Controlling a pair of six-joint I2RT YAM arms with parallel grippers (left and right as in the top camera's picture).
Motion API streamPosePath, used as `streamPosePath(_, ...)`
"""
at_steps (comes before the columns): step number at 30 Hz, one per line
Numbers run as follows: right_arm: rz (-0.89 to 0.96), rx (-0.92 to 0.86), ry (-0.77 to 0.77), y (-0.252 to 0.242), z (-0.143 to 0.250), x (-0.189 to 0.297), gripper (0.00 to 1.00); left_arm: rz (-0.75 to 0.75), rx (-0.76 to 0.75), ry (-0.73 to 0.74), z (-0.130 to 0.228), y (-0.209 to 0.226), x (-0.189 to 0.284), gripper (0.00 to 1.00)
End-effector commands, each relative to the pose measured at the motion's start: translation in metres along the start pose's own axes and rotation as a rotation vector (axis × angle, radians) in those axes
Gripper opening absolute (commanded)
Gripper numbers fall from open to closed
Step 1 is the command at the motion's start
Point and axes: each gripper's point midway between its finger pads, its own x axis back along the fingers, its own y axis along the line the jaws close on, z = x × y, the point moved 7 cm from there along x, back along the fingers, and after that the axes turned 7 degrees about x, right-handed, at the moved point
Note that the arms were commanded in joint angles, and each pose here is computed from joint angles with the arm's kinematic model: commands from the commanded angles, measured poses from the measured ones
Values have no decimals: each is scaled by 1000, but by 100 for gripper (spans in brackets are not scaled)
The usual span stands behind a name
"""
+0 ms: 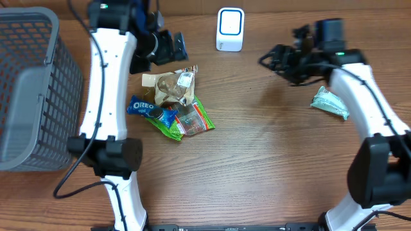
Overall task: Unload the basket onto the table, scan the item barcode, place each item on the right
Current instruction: 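Reach the right gripper to the pile and grasp the brown cookie bag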
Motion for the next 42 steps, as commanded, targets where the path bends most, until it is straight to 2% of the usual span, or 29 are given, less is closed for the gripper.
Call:
streamPosePath(1, 91, -60, -51, 37, 8, -19, 76, 86, 107, -215, 8, 20, 86, 100)
streamPosePath(6, 50, -72, 8, 80, 42, -71, 76, 33, 255, -488, 32, 68, 170, 100)
streamPosePath(11, 27, -105, 70, 99, 72, -120, 80, -6, 337, -663, 62, 98, 221, 100)
streamPosePath(15, 10, -116, 100, 103, 90, -154, 81, -57, 364, -737, 75, 107, 237, 100)
streamPosePath(21, -36, -67, 97, 119, 112, -189, 80, -75, 334, -737, 75, 108, 237, 100)
streamPosePath(24, -16, -54, 99, 119, 121, -199, 73, -77, 335, -731, 73, 108, 235, 100)
streamPosePath(25, -2, -56, 102, 117, 123, -200, 63, -78, 336, -730, 73, 108, 235, 100)
streamPosePath(27, 5, -29, 105, 115, 123, -199, 35, -78, 336, -728, 72, 109, 234, 100)
streamPosePath(29, 4, 4, 102, 112, 117, -195, 19, -79, 336, -727, 72, 109, 234, 100)
streamPosePath(33, 45, 73, 103, 86, 89, -165, 17, -78, 336, -727, 72, 109, 234, 100)
streamPosePath(38, -74, 308, 214, 75, 76, -127, 13, -79, 336, -727, 71, 109, 234, 100)
streamPosePath(42, -70, 399, 293, 63, 61, -88, 7, -79, 336, -727, 71, 109, 234, 100)
